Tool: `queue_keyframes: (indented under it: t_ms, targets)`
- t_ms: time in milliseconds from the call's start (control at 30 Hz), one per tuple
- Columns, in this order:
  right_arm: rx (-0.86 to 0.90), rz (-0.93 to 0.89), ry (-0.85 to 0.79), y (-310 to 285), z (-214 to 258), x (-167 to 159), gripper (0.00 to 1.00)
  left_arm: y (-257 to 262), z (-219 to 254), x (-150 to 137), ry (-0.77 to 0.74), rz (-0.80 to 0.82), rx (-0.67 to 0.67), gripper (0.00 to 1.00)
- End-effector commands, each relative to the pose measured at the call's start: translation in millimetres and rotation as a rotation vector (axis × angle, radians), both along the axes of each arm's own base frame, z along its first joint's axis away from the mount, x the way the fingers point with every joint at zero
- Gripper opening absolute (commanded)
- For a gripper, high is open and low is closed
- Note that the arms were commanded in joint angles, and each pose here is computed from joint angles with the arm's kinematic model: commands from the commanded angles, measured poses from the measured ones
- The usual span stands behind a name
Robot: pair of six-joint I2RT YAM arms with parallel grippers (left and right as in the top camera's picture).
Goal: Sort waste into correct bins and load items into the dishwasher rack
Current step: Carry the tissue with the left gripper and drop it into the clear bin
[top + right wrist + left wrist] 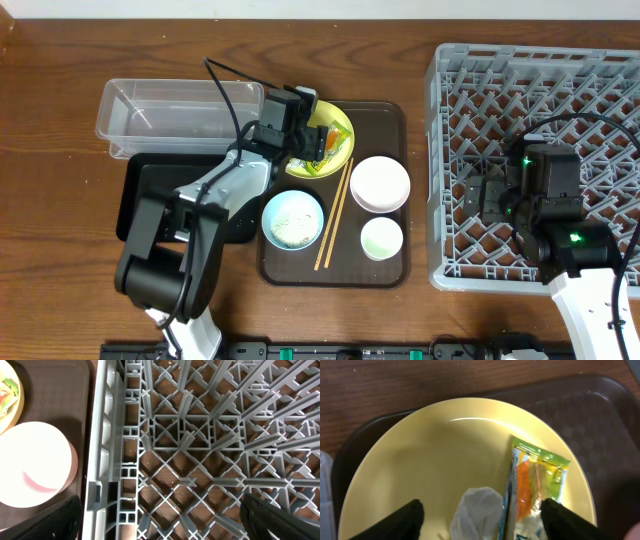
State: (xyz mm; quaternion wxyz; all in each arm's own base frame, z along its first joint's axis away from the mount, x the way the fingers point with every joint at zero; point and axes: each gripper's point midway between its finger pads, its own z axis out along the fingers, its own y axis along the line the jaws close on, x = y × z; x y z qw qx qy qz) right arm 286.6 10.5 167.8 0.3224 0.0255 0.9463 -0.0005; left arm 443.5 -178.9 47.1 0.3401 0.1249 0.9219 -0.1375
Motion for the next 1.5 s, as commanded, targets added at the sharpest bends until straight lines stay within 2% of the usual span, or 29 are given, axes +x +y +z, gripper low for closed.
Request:
queue_keyframes:
  t_ms: [0,233,367,533,667,800,1100,1300,1333,1467]
  targets:
    - [0.012,-0.022,-0.028,-3,11,3,0.99,0,-2,9,-0.024,0.004,0.009,0.68]
    - [0.012,-0.022,-0.026,-3,11,3,0.99,0,-13,9,-0.01,0.004,0.013,0.47]
    - [0.011,-0.022,-0.026,-3,10,3,0.99,0,-16,8,0.0,0.003,0.016,0.38]
    - [0.011,-0.022,-0.026,-3,10,3,0.99,0,-11,9,-0.01,0.003,0.013,0.15]
    - [0.011,-0.022,-0.026,-3,10,3,0.99,-1,12,12,-0.058,0.004,-0.003,0.11]
    - [0.011,-0.022,-0.026,-4,10,3,0.99,10,57,18,-0.159,0.055,0.009,0.08]
    - [0.011,-0.022,-0.026,-4,10,3,0.99,66,146,19,-0.343,0.249,0.07,0.08]
    - [0.011,-0.022,-0.025,-4,10,2,0.99,119,144,22,-0.314,0.36,0.103,0.09]
    - [0.011,-0.022,-0.025,-4,10,2,0.99,128,141,22,-0.301,0.377,0.111,0.14]
    - [0.011,-0.022,-0.026,-3,10,3,0.99,143,135,19,-0.27,0.404,0.121,0.49]
